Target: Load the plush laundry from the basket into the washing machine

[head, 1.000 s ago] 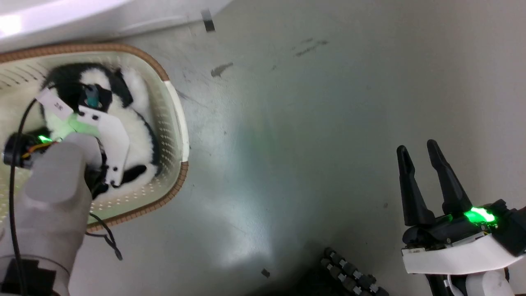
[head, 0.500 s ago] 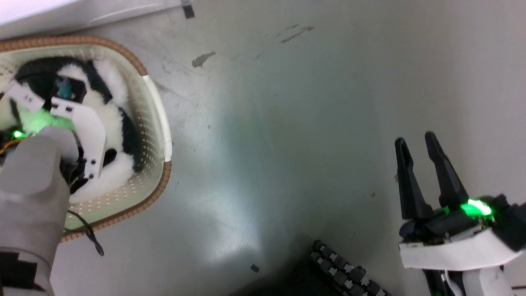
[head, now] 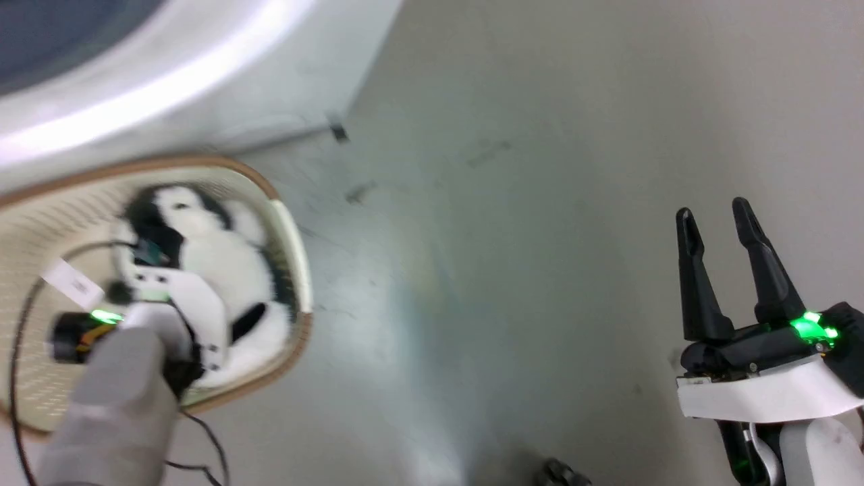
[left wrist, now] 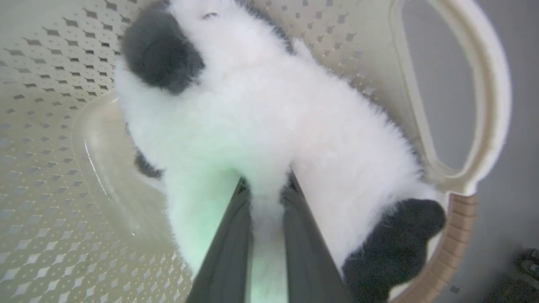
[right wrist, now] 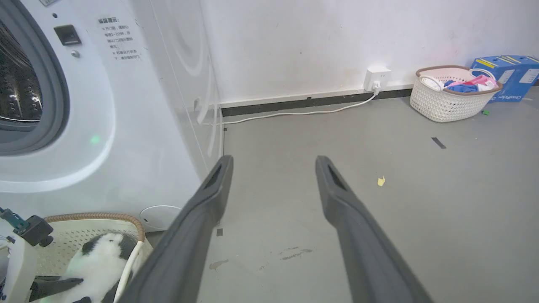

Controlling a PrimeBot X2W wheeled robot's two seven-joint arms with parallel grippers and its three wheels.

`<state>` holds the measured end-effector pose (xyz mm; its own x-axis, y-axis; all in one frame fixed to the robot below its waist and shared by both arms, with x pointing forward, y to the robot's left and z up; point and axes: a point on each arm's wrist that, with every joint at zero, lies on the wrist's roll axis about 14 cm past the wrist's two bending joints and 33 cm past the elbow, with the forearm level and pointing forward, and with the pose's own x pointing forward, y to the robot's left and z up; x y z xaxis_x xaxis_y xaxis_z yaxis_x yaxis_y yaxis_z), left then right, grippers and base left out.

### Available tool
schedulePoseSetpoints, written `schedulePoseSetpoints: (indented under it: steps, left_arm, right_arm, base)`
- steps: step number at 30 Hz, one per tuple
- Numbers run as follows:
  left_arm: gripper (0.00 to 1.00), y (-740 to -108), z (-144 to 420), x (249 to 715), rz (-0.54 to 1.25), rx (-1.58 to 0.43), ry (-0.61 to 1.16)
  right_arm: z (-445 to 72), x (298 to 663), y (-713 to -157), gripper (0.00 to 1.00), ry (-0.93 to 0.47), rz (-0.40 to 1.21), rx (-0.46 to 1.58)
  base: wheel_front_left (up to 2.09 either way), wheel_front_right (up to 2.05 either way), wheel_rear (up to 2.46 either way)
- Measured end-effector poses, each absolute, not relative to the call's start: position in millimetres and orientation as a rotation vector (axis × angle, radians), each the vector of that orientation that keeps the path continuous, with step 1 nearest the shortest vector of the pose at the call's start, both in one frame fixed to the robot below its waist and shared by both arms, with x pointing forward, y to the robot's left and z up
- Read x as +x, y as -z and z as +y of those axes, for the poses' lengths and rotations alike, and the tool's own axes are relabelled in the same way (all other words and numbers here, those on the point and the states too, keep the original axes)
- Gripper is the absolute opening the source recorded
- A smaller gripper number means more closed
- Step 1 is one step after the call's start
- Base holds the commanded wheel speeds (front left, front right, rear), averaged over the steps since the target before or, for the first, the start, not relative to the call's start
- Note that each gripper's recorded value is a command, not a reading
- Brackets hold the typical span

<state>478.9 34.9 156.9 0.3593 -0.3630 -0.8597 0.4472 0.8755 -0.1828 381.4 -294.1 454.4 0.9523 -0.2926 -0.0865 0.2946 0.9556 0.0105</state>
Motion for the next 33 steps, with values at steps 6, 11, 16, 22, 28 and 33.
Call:
schedulePoseSetpoints:
  steps: [6,11,16,22,28,33]
  left_arm:
    - [0.00,-240.1,48.2,475.4,0.822,-0.010,0.458]
    - [0.00,-278.7,60.6,466.8,0.704,-0.048,0.420]
    - [0.00,-316.6,71.7,464.2,0.583,-0.065,0.401]
    - [0.00,-368.1,81.3,471.1,0.412,-0.101,0.384]
    - [0.00,-436.9,84.3,485.6,0.165,-0.143,0.391]
    - [0.00,-477.5,96.5,498.4,0.007,-0.137,0.382]
  right_arm:
    - [-275.9,379.3,-489.6,1.00,0.230,-0.026,0.016]
    - [-262.8,378.6,-505.7,1.00,0.188,-0.080,0.031]
    - [-248.5,377.6,-515.7,1.00,0.143,-0.115,0.046]
    - [-233.8,379.2,-528.9,1.00,0.097,-0.159,0.063]
    - [-222.8,380.1,-533.3,1.00,0.064,-0.173,0.074]
    - [-221.8,382.3,-526.9,1.00,0.062,-0.153,0.072]
  base:
    - [0.00,0.00,0.00]
    - [0.00,0.00,0.00]
    - [0.00,0.00,0.00]
    - [0.00,0.00,0.00]
    - [0.00,0.00,0.00]
    - [0.00,0.00,0.00]
